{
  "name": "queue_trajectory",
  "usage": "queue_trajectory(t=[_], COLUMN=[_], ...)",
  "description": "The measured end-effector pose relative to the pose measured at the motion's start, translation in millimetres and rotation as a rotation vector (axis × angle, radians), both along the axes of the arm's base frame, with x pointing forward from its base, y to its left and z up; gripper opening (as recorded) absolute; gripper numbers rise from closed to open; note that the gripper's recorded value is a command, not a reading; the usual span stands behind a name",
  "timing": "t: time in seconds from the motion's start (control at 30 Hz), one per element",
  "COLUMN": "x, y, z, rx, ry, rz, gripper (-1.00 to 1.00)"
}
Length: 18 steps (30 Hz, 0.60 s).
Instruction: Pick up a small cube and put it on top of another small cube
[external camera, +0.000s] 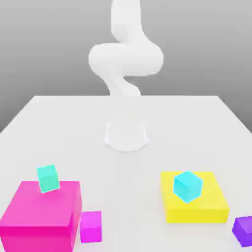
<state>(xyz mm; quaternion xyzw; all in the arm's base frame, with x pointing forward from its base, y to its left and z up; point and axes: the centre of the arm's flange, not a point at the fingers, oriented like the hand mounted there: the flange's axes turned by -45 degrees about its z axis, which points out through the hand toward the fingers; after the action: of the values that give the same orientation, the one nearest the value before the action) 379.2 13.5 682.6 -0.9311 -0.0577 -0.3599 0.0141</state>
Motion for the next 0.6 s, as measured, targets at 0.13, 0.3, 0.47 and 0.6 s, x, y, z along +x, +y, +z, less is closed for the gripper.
queue_trajectory(t=[0.13,0.3,0.47,0.6], x=[48.2,91.7,116.4,120.2], y=[31.4,80.7,136.0,185.4], z=[-52.6,-125.5,-205.8,-273.3], rx=[-0.054,-0.129,-0.216,-0.300], ry=[0.093,0.191,0.278,0.339], rz=[0.210,0.458,0.703,0.907], gripper=[0.00,0.00,0.00,0.00])
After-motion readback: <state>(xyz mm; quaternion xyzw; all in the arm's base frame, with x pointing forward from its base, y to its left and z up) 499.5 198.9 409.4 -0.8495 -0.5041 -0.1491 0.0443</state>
